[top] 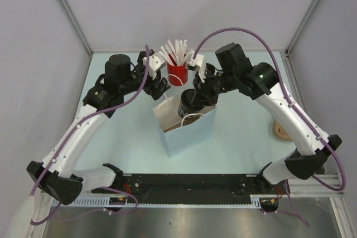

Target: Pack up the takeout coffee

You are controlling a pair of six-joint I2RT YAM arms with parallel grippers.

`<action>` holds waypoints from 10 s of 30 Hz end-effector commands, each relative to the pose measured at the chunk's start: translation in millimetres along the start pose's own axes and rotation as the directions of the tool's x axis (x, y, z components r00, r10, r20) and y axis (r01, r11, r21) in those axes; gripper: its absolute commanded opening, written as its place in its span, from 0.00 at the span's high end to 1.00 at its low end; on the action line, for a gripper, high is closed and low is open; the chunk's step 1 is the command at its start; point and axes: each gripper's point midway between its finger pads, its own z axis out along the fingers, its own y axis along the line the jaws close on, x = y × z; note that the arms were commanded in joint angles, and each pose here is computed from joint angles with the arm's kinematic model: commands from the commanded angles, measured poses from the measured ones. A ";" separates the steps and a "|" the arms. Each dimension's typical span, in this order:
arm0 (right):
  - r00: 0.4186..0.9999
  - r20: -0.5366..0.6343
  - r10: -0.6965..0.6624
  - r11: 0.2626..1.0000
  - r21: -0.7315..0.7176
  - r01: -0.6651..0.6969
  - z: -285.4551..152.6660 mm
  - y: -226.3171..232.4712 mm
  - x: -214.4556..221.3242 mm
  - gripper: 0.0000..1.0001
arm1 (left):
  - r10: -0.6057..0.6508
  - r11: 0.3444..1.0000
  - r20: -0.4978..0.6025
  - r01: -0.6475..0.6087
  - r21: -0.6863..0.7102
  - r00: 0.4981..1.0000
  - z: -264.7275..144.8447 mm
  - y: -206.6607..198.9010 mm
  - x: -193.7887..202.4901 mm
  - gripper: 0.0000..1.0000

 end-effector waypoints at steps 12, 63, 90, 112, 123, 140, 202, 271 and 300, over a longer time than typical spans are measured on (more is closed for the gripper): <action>0.993 -0.062 0.099 0.978 0.192 -0.086 38.7 -47.6 9.2 1.00 | -0.020 1.000 0.091 0.018 0.018 0.996 -7.8 -5.0 -19.6 0.30; 0.950 -0.306 0.053 0.974 0.226 0.018 75.0 -61.4 86.4 1.00 | -0.110 0.993 0.070 0.113 -0.035 0.991 6.3 2.2 -1.6 0.75; 0.907 -0.420 0.036 0.983 0.177 0.043 77.5 -55.7 120.9 1.00 | -0.192 0.950 0.020 0.191 -0.246 0.981 22.0 40.6 21.5 0.89; 0.847 -0.530 0.044 0.994 0.109 0.017 90.7 -51.1 144.3 1.00 | -0.191 0.955 0.054 0.198 -0.220 0.980 17.4 34.0 16.7 0.90; 0.816 -0.576 0.049 0.996 0.084 0.000 96.7 -51.5 160.4 1.00 | -0.191 0.953 0.057 0.199 -0.227 0.980 15.9 34.6 16.5 0.90; 0.776 -0.628 0.065 0.993 0.121 0.014 93.6 -61.8 169.9 1.00 | -0.181 0.960 0.079 0.194 -0.203 0.980 13.0 29.7 12.0 0.90; 0.864 -0.494 0.099 0.991 0.130 -0.039 83.9 -57.5 151.5 0.96 | -0.167 0.966 0.103 0.184 -0.184 0.981 4.5 22.7 9.2 0.89; 0.972 0.072 -0.225 0.950 0.240 0.202 -76.1 -28.4 -18.1 0.00 | -0.048 0.967 0.229 0.103 -0.231 0.972 -47.2 29.0 -50.5 0.00; 0.992 0.124 0.027 0.975 0.215 -0.053 -65.3 -104.7 95.5 0.00 | -0.443 0.865 0.056 0.443 -0.237 0.895 106.4 170.8 44.4 0.01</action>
